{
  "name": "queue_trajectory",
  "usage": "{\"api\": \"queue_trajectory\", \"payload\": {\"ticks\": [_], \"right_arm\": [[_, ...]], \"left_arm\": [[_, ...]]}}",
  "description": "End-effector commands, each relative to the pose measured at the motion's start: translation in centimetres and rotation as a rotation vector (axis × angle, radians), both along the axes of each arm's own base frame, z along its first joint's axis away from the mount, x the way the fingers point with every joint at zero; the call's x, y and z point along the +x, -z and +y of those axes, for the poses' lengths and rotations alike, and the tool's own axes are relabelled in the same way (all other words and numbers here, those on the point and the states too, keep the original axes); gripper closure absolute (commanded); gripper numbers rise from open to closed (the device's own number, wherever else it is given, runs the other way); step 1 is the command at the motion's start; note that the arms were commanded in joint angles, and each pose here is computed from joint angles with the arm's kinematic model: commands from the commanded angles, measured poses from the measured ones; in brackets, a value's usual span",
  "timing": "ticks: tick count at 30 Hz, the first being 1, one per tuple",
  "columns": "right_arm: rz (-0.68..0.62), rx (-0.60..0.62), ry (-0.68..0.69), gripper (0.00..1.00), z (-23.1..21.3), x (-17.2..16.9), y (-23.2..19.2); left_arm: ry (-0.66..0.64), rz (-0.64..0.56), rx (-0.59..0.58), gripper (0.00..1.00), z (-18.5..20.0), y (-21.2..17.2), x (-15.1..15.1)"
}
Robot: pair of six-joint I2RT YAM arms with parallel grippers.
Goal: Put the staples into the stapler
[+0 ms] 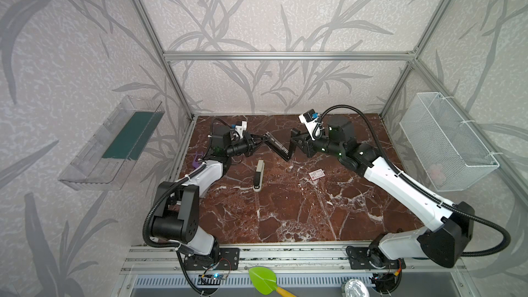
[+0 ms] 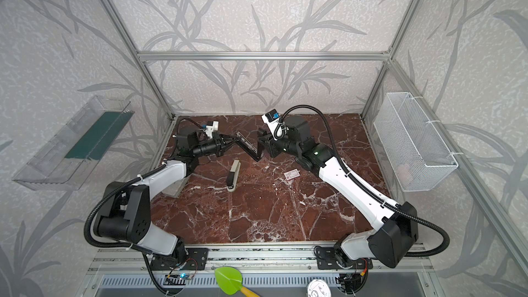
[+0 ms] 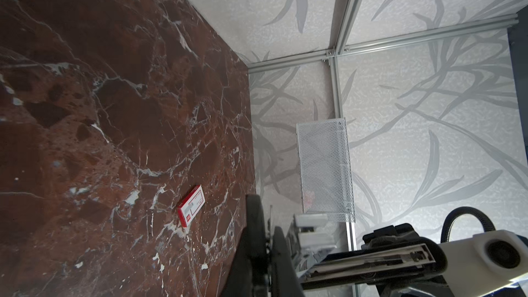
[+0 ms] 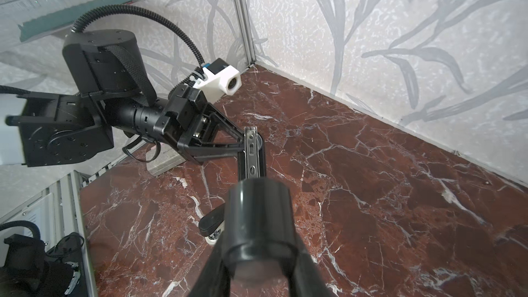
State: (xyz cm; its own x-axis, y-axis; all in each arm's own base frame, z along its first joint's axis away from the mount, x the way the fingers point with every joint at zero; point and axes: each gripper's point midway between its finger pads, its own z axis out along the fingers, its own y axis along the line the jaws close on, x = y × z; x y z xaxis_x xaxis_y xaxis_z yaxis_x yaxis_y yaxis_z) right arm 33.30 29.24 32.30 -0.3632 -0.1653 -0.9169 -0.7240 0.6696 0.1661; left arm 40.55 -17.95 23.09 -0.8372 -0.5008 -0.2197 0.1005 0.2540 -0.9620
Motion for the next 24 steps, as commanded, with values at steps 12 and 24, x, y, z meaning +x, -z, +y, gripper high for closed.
{"api": "queue_trajectory", "payload": {"ticks": [12,24], "right_arm": [[-0.262,0.233,0.089,1.00,-4.0,-2.2,-5.8],[-0.375,0.320,0.108,1.00,-6.0,-4.5,-0.9]], "left_arm": [[-0.303,-0.074,-0.200,1.00,6.8,-2.7,3.3],[-0.325,-0.132,-0.291,1.00,7.7,-5.4,3.4]]}}
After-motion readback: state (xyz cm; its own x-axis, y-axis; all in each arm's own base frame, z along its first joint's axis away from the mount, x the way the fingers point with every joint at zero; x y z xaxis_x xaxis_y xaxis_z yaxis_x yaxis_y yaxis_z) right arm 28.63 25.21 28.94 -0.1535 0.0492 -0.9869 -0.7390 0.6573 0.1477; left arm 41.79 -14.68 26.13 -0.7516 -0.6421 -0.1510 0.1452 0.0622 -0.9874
